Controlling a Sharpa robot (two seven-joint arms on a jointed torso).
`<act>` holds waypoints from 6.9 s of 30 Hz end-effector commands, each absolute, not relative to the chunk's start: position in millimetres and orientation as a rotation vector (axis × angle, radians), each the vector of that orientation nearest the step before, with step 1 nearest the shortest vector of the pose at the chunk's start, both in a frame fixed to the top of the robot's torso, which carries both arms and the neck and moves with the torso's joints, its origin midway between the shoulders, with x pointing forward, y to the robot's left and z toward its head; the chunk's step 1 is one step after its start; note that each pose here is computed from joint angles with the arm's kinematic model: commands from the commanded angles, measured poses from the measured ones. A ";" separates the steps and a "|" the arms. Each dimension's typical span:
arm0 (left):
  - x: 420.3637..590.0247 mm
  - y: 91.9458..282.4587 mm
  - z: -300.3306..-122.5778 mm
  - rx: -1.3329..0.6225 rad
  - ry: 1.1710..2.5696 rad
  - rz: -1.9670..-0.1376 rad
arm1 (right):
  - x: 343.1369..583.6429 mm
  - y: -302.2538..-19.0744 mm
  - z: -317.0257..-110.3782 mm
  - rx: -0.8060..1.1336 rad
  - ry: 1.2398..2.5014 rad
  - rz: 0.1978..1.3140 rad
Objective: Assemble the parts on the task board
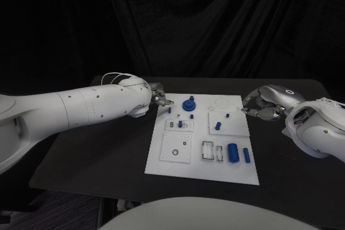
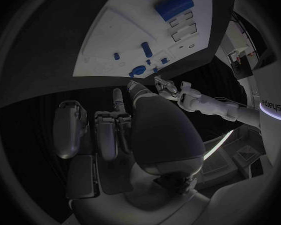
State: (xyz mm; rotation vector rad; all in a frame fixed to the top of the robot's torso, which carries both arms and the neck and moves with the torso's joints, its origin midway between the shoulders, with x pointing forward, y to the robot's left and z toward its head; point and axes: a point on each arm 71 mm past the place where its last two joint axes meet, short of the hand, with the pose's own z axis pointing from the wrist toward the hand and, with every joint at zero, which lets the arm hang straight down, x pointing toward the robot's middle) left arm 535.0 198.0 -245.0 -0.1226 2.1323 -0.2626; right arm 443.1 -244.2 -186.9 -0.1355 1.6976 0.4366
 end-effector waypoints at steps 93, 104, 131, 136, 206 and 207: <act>532.4 183.6 -264.0 -0.078 2.209 -0.263 | 441.8 -244.0 -193.7 -0.143 1.737 0.418; 532.7 182.2 -264.2 -0.077 2.205 -0.268 | 441.4 -244.1 -194.2 -0.144 1.744 0.414; 533.1 181.5 -266.4 -0.073 2.201 -0.284 | 441.7 -243.6 -195.2 -0.148 1.757 0.408; 532.6 180.5 -267.1 -0.067 2.200 -0.297 | 441.9 -243.4 -195.6 -0.148 1.757 0.408; 461.7 200.7 -282.2 -0.223 2.022 -0.556 | 440.9 -253.8 -198.8 -0.089 1.786 0.395; 461.2 200.6 -282.8 -0.222 2.024 -0.556 | 440.9 -253.9 -198.8 -0.089 1.787 0.395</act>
